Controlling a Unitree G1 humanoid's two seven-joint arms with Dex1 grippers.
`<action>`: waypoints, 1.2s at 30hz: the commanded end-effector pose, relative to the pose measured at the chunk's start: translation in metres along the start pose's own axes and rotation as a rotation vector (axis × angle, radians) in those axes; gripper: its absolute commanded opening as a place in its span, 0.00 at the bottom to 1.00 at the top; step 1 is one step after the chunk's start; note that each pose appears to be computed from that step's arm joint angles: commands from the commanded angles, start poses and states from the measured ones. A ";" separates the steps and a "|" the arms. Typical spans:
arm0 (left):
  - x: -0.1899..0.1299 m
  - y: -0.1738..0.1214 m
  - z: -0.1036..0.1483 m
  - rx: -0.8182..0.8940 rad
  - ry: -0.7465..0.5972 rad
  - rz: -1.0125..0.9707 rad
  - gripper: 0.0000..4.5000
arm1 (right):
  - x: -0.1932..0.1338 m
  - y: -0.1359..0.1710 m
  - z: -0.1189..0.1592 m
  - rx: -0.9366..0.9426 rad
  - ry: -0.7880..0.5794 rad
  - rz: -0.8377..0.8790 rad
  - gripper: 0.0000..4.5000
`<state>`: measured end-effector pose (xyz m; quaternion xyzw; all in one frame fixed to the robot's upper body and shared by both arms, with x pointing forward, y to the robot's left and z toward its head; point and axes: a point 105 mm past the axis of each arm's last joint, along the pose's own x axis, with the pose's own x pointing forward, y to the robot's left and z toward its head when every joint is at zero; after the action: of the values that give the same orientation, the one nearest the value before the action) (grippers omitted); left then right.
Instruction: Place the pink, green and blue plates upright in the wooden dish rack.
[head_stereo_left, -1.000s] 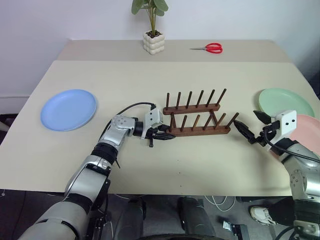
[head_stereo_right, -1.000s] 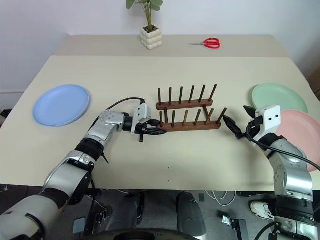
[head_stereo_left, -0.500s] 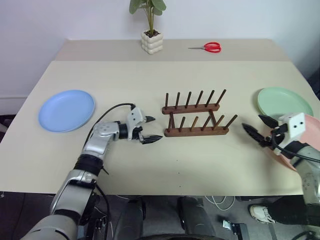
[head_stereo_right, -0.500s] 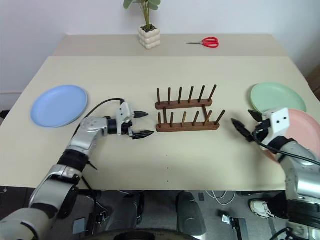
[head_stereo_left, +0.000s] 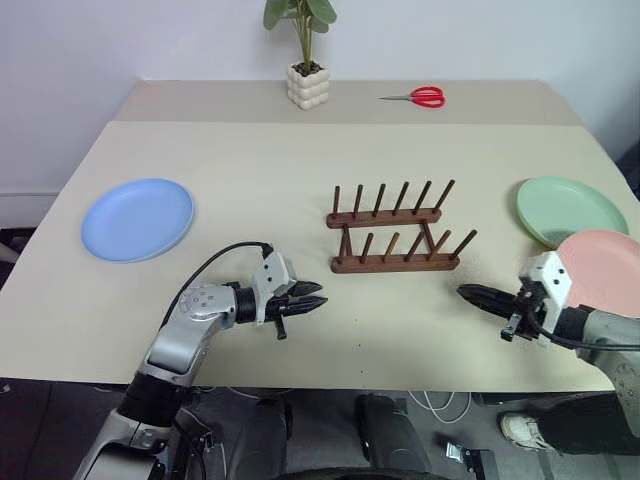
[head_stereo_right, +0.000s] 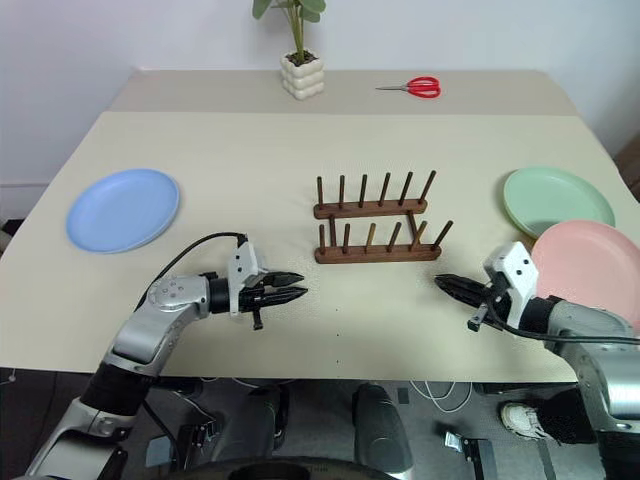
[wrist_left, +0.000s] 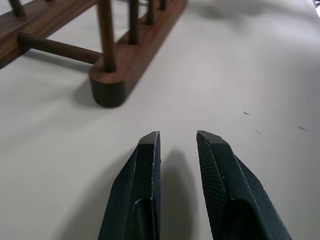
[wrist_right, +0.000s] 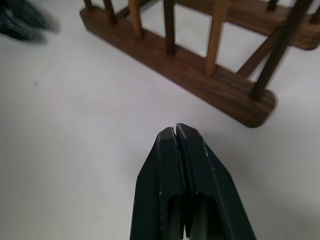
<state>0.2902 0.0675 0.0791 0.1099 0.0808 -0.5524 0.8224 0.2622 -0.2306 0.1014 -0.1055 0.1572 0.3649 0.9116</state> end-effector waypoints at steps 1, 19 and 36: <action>0.011 0.013 0.007 0.035 -0.015 0.098 0.26 | 0.017 -0.002 0.002 -0.045 -0.019 -0.041 0.00; 0.027 0.050 0.011 0.083 -0.051 0.299 0.26 | 0.049 -0.038 -0.002 -0.116 -0.051 -0.250 0.00; 0.001 0.018 0.009 -0.028 -0.063 0.067 0.26 | 0.056 -0.036 0.002 -0.130 -0.074 -0.231 0.00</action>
<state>0.3202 0.0766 0.0796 0.0983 0.0700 -0.4902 0.8632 0.3292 -0.2199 0.0837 -0.1656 0.0868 0.2641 0.9462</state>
